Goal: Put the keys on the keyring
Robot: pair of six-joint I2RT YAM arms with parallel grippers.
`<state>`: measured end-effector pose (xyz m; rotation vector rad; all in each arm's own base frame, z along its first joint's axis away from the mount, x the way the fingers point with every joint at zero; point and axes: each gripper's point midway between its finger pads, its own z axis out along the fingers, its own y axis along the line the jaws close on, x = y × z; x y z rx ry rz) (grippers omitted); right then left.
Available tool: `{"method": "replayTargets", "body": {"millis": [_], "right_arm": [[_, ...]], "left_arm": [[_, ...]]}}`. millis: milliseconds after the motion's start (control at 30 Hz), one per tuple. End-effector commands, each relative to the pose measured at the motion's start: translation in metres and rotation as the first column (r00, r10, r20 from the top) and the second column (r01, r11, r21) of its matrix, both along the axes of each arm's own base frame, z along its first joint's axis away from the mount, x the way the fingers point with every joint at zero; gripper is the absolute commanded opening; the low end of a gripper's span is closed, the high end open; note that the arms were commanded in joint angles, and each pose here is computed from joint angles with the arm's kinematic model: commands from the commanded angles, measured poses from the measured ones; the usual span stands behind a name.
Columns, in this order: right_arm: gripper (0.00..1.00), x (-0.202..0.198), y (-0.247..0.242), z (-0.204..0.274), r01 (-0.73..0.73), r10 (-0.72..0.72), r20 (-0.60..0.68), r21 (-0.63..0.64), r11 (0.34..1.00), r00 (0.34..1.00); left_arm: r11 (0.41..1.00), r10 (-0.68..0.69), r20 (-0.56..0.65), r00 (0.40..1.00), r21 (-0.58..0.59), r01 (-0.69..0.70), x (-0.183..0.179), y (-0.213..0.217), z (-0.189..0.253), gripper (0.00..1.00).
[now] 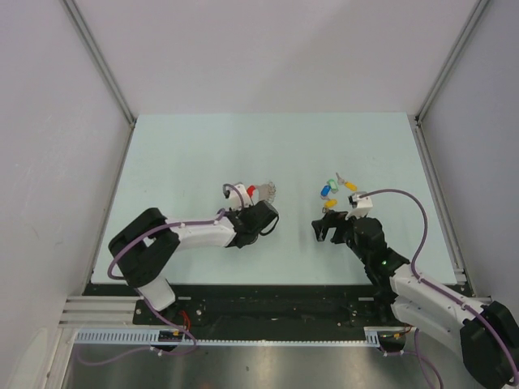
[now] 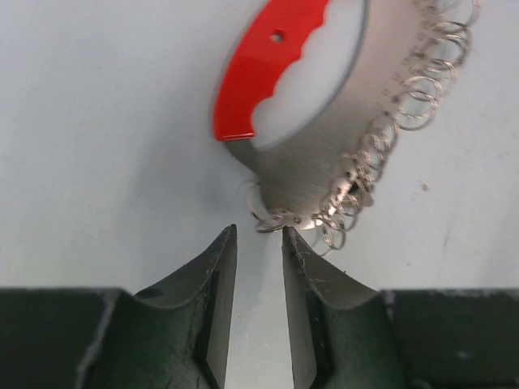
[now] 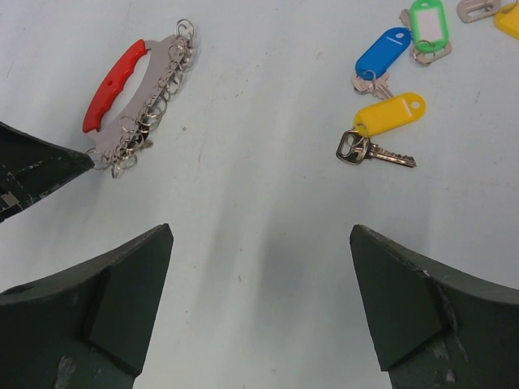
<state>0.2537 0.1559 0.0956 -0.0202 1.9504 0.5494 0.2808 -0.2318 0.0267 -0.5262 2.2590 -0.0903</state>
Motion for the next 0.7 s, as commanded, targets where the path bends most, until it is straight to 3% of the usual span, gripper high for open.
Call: {"method": "replayTargets", "body": {"millis": [0,300,367,467,667], "right_arm": [[0.96,0.005,0.005,0.012,-0.023,0.022,0.046,0.012,1.000,0.999],[0.96,0.003,0.010,0.014,-0.056,0.055,0.052,0.012,0.998,0.997],[0.96,0.003,0.011,0.014,-0.065,0.064,0.054,0.011,0.998,0.997],[0.96,0.002,0.011,0.013,-0.069,0.069,0.055,0.005,0.998,0.996],[0.96,0.003,0.012,0.011,-0.078,0.078,0.049,0.001,0.997,0.996]], "left_arm": [[0.989,-0.139,0.091,0.986,-0.034,0.143,0.009,-0.020,0.026,0.34],[0.937,-0.343,0.208,0.916,0.002,0.350,0.006,-0.018,0.063,0.32],[0.921,-0.386,0.190,0.903,0.031,0.387,0.004,-0.012,0.062,0.31],[0.878,-0.477,0.147,0.866,0.105,0.466,0.000,-0.006,0.059,0.20],[0.783,-0.621,0.080,0.780,0.109,0.612,-0.007,-0.012,0.032,0.21]]}}
